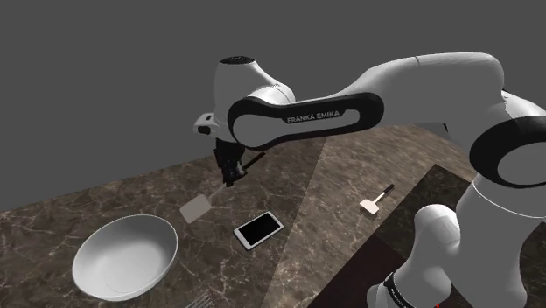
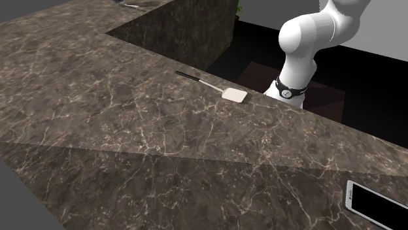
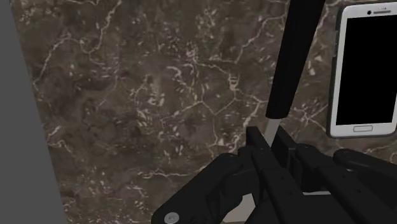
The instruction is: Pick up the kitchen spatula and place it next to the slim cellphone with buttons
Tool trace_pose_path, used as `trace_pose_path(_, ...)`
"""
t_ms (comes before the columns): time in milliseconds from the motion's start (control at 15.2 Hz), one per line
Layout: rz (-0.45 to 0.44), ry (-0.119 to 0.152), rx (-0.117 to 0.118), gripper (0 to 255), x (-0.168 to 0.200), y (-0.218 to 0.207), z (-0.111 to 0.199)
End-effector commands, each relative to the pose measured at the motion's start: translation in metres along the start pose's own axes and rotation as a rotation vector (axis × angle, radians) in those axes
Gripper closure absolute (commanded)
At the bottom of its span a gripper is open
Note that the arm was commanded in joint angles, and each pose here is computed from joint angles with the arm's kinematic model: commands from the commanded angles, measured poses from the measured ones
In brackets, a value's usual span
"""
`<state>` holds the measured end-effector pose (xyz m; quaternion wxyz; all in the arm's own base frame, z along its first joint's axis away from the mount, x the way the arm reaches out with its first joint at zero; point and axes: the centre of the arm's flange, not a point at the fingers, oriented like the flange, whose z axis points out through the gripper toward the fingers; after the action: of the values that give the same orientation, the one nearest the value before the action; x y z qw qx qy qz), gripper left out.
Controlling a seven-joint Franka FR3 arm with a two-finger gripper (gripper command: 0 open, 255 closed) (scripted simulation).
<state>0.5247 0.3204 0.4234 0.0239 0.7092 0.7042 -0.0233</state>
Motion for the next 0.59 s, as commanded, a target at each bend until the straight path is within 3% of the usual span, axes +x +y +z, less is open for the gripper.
trace_pose_path(0, 0.0, 0.0, 0.001, 255, 0.028, 0.002, -0.003)
trace_pose_path(528, 0.0, 0.0, 0.001, 255, 0.133, 0.012, -0.01)
